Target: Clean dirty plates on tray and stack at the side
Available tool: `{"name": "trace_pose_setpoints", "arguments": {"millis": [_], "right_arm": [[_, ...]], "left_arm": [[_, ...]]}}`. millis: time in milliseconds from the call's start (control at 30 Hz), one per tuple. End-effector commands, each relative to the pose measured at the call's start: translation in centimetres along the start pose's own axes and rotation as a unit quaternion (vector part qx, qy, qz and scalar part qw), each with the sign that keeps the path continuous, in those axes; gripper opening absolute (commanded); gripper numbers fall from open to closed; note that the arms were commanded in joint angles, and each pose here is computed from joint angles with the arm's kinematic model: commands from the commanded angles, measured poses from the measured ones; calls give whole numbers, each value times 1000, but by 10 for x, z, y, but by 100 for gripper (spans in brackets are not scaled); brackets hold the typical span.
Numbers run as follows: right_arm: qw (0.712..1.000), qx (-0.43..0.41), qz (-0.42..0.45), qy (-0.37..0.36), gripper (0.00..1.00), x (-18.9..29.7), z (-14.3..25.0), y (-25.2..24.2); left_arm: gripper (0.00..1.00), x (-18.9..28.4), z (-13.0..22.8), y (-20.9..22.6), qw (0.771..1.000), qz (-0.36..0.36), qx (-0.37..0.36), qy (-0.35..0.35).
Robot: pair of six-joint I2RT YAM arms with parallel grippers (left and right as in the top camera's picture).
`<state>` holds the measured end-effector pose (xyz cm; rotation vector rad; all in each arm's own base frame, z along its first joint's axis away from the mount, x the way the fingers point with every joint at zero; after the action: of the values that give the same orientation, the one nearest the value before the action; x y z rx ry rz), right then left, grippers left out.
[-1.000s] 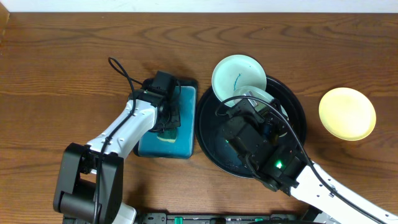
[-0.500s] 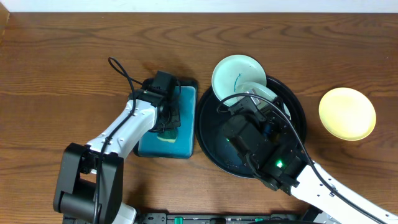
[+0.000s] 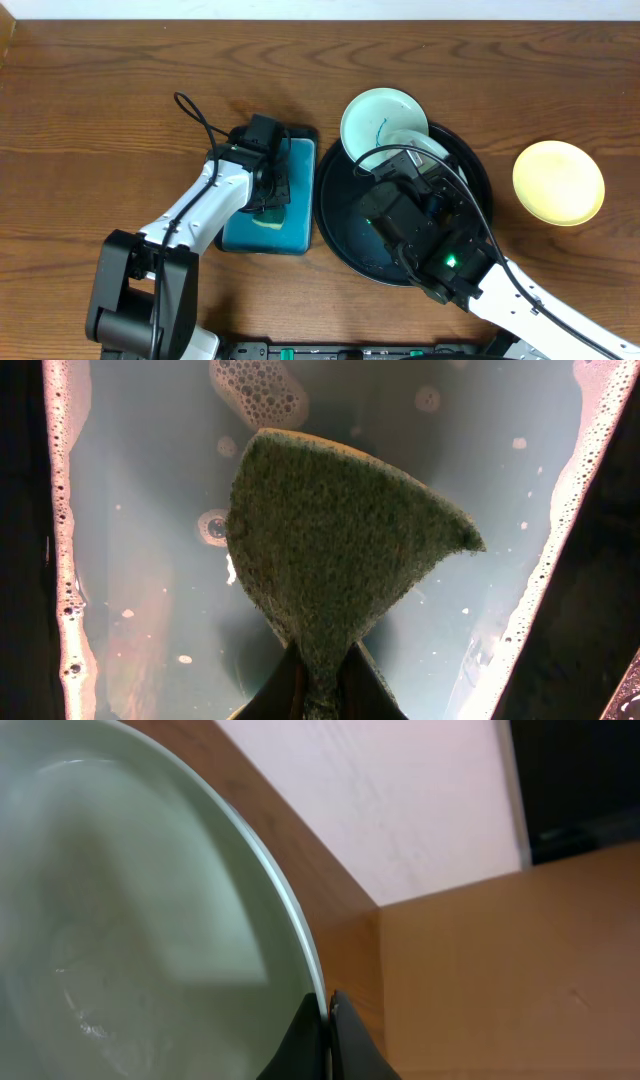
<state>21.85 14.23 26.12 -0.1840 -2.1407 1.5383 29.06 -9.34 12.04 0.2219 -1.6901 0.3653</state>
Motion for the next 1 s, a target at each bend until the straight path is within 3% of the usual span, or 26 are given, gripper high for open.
{"name": "trace_pose_setpoints", "arguments": {"millis": [0,133,200,367,500,667,967], "right_arm": [[998,-62,16,4,1,0,0,-12],[997,-74,8,5,1,-3,1,-12],[991,-134,10,15,1,-7,4,-14],[951,-280,-124,43,1,-34,17,-1],[898,-382,-180,121,1,-66,45,0],[809,-502,-201,229,1,-108,95,-5],[660,-632,-219,343,1,-156,190,-8]], "left_arm": [[8,-2,0,4,1000,-9,-1,-2],[8,-2,0,4,1000,-9,-2,-2],[8,-2,0,4,1000,-9,-2,-2],[8,-2,0,4,1000,-10,-2,-2],[8,-2,0,4,1000,-10,-2,-1],[7,-2,0,4,1000,-10,-2,-1],[8,-2,0,4,1000,-10,-2,-1]]}}
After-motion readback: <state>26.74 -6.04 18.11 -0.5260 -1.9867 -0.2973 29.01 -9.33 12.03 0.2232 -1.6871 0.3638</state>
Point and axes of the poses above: each gripper's point midway between its finger pads, its own x axis back along the fingers, its own y axis along the line the jaws close on, z = x × y, the point moved 9 cm from there along x, back along the fingers, and after that the axes turned 14 degrees about x, right-handed, at the moved point
